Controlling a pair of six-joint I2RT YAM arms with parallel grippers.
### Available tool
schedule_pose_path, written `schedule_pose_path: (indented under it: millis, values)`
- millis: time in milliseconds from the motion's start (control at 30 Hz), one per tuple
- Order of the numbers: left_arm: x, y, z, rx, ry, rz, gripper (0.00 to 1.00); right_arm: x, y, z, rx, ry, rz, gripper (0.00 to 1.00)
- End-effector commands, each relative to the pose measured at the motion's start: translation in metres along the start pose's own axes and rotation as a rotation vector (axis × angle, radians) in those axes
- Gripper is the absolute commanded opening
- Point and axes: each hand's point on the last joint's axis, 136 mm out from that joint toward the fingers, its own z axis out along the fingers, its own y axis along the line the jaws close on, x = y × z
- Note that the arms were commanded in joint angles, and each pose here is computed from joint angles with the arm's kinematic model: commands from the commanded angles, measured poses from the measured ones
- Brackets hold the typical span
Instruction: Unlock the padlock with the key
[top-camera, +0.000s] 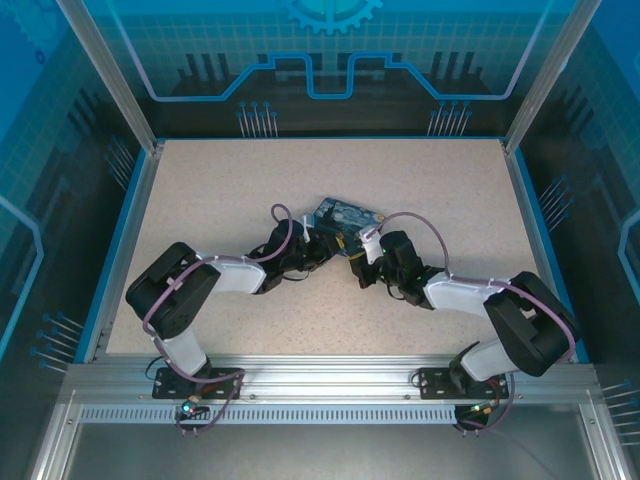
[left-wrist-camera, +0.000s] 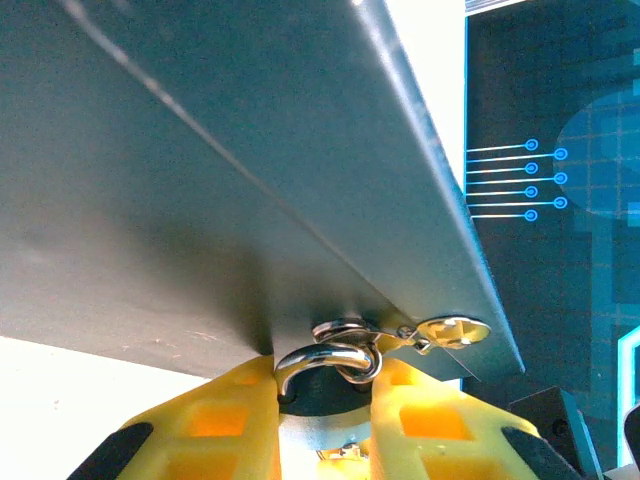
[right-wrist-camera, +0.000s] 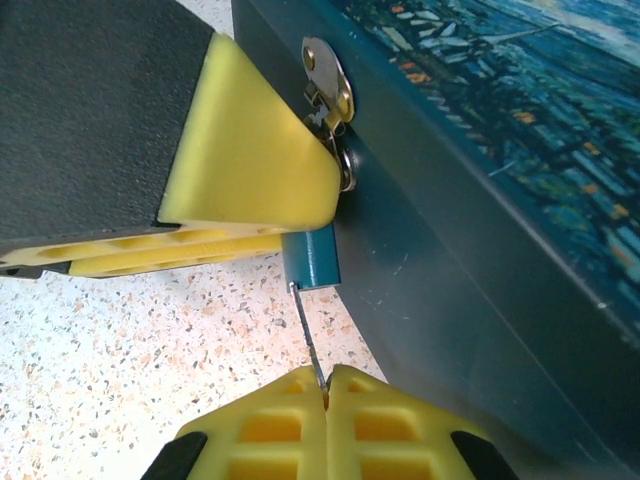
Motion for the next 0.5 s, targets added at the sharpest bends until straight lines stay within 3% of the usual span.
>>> schedule_pose_path:
  millis: [0,467]
  values:
    - [-0.0019,-0.0201,-0.0029,0.071,-0.008,0.005,0.02,0.0079,-0.0045,0.0031,0.034,0.036,-0.009,0.0]
    - [-0.0023,-0.0168,-0.0021,0.061,-0.013,0.002,0.02,0.0149,-0.0083,-0.0008,0.046,0.038,0.002,0.0]
